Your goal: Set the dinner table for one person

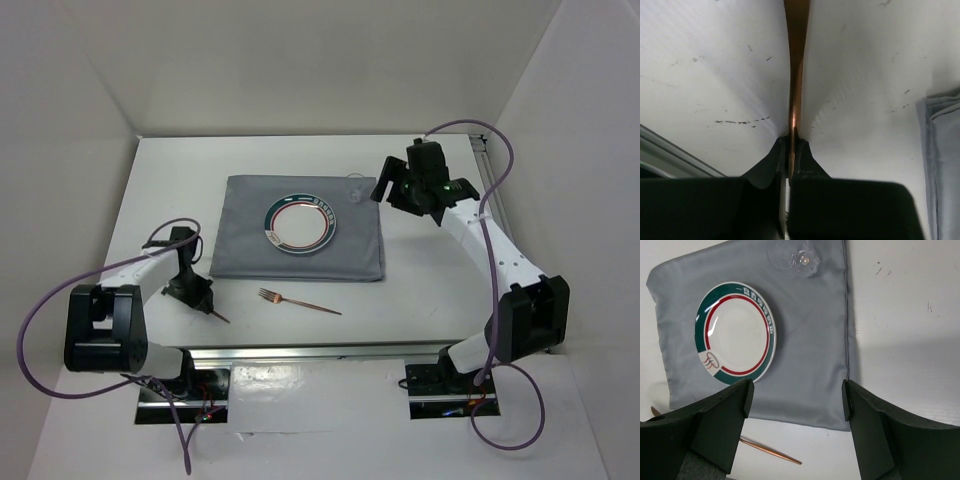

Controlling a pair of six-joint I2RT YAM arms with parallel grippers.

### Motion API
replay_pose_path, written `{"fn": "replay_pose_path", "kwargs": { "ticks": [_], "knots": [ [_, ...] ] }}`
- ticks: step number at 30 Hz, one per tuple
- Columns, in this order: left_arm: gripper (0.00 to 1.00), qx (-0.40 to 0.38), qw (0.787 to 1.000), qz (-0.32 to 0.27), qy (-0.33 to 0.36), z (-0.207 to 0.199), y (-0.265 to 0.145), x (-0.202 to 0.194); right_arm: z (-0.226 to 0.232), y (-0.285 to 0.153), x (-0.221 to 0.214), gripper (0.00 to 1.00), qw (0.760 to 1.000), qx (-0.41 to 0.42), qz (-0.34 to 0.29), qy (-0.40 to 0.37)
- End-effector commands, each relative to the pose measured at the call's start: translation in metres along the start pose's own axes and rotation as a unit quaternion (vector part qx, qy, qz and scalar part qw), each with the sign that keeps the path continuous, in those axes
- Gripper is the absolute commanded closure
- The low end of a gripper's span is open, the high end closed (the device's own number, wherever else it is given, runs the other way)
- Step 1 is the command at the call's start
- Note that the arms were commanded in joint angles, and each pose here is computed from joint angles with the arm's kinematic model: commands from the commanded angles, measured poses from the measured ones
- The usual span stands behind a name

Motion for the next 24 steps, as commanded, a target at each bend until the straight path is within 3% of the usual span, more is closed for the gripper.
{"fn": "replay_pose_path", "kwargs": {
  "ticks": [1, 7, 8, 12, 14, 18, 24],
  "knots": [
    [0.99, 0.055, 0.998, 0.028, -0.016, 0.027, 0.024, -0.015, 0.005, -0.014, 0.010, 0.17, 1.000, 0.015, -0.024, -0.010],
    [1.00, 0.033, 0.997, -0.069, -0.020, 0.027, -0.033, 0.021, 0.002, -0.019, 0.014, 0.17, 1.000, 0.008, -0.029, -0.007],
    [1.00, 0.004, 0.992, -0.122, -0.022, 0.022, -0.060, 0.039, 0.004, -0.020, 0.017, 0.17, 0.999, 0.011, -0.032, -0.007],
    [1.00, -0.072, 0.967, -0.235, 0.069, -0.005, -0.120, 0.074, 0.004, -0.024, 0.016, 0.17, 0.999, 0.011, -0.032, -0.007],
    [1.00, -0.077, 0.954, -0.257, 0.130, -0.016, -0.140, 0.083, 0.006, -0.027, 0.017, 0.17, 0.999, 0.018, -0.033, -0.007],
    [1.00, -0.042, 0.938, -0.225, 0.260, -0.053, -0.132, 0.084, 0.004, -0.029, 0.014, 0.17, 0.999, 0.015, -0.029, -0.002],
    [1.00, -0.064, 0.889, -0.194, 0.410, -0.130, -0.120, 0.064, -0.006, -0.036, 0.005, 0.17, 1.000, 0.000, -0.020, 0.007]
  ]
}}
Point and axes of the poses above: each gripper's point midway between its finger pads, its own y axis out along the fingers, its own z axis along the line the jaws close on, x = y × z, the point moved 1 cm from there along -y, back along the fingers, and after that the axes turned 12 degrees about y, right-handed, at the moved point
